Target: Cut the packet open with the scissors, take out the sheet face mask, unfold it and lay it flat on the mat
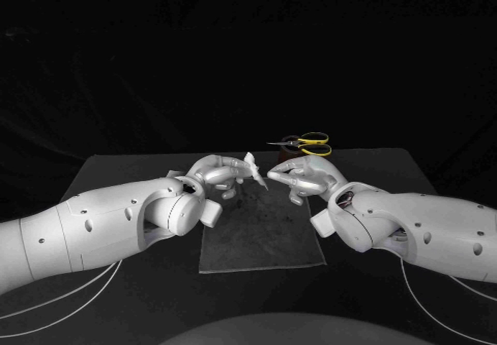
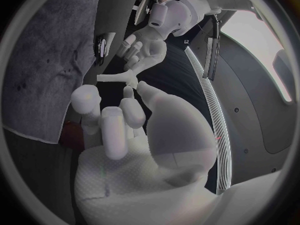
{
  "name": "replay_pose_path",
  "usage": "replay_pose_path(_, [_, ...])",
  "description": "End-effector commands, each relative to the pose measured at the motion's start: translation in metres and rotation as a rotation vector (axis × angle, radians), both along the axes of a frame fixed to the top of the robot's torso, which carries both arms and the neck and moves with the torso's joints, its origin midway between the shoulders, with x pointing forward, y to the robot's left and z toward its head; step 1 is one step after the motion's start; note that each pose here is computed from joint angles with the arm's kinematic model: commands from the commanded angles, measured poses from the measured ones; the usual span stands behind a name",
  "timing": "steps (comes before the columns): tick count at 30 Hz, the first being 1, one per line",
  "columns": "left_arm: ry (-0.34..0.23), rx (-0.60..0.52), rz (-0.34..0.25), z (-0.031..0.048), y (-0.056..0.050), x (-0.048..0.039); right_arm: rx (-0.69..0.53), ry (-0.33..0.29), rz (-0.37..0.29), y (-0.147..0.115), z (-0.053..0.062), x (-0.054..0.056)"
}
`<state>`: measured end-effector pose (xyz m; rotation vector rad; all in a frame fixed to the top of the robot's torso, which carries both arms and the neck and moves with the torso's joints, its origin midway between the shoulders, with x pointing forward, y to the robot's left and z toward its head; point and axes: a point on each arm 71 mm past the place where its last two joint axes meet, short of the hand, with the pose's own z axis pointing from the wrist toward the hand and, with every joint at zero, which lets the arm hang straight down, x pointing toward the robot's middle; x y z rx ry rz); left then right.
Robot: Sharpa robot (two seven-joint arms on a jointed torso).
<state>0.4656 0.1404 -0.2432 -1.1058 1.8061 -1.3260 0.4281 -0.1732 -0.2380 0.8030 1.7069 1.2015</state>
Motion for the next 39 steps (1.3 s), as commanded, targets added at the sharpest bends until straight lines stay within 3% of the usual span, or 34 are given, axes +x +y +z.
replay_pose_path(1, [-0.004, -0.009, -0.003, 0.0013, -0.002, -0.0002, -0.078, 0.002, 0.006, 0.005, -0.002, -0.001])
replay_pose_path(13, [0.001, -0.010, -0.010, 0.0012, -0.003, -0.0008, -0.116, 0.006, -0.005, 0.018, -0.005, 0.003])
replay_pose_path(39, [0.011, -0.007, -0.018, 0.0006, -0.004, -0.0016, -0.068, -0.039, -0.017, 0.030, 0.000, 0.004])
